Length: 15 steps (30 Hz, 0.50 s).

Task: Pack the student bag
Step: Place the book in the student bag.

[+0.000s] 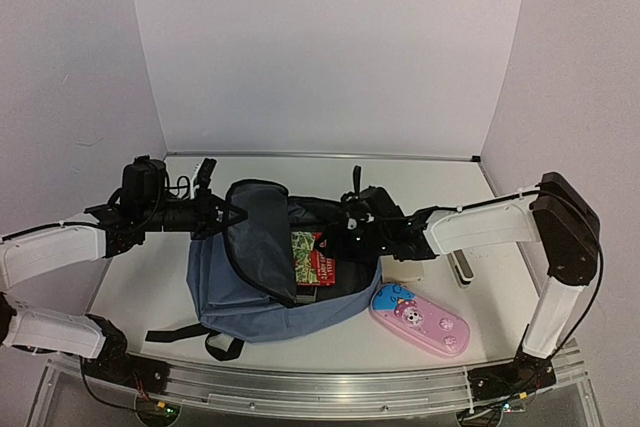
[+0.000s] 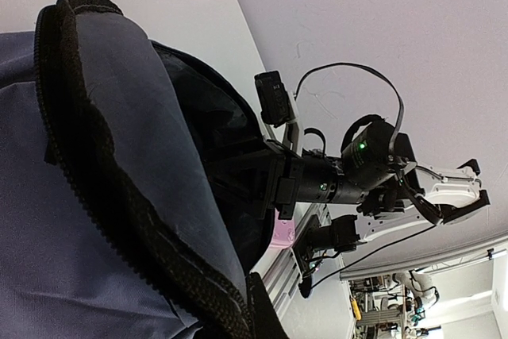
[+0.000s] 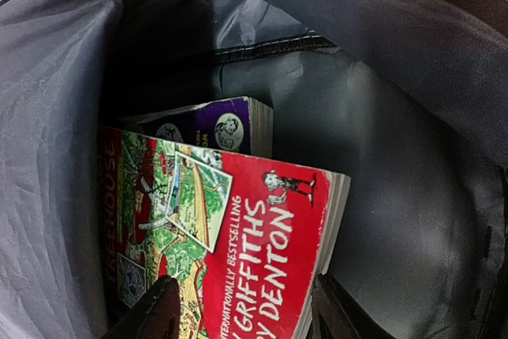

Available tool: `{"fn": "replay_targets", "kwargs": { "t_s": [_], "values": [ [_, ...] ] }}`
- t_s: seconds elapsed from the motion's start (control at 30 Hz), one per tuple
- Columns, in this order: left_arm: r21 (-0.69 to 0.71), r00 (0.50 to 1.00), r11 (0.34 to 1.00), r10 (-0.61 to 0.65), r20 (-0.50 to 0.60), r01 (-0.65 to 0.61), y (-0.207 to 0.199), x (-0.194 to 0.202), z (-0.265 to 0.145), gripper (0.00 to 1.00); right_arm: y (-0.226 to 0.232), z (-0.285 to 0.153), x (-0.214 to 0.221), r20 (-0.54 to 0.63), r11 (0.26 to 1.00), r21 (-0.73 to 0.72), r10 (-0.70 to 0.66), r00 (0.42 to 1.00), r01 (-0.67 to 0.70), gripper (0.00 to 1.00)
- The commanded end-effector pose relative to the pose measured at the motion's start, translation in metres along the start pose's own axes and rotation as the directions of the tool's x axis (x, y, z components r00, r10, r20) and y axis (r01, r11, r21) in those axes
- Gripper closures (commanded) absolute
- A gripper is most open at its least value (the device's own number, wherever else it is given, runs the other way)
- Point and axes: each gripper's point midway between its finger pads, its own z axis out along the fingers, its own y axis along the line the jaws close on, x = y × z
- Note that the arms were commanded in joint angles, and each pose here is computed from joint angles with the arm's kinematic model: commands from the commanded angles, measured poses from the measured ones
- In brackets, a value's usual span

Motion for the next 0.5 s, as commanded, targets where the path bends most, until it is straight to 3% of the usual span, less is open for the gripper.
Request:
{"fn": "replay_targets", "kwargs": {
  "t_s": [0.0,0.47],
  "values": [
    [0.033,0.998,0.998,0.054,0.037,-0.055,-0.018,-0.008,-0.009,1.00,0.009,0.003,0.001,-0.010,0.999,-0.026,-0.027,1.000,0.027,0.47],
    [0.002,0.998,0.999,0.044,0.045,-0.044,-0.012,-0.007,-0.011,1.00,0.056,0.017,0.025,-0.071,0.989,-0.127,-0.079,0.994,0.070,0.55]
  ]
}}
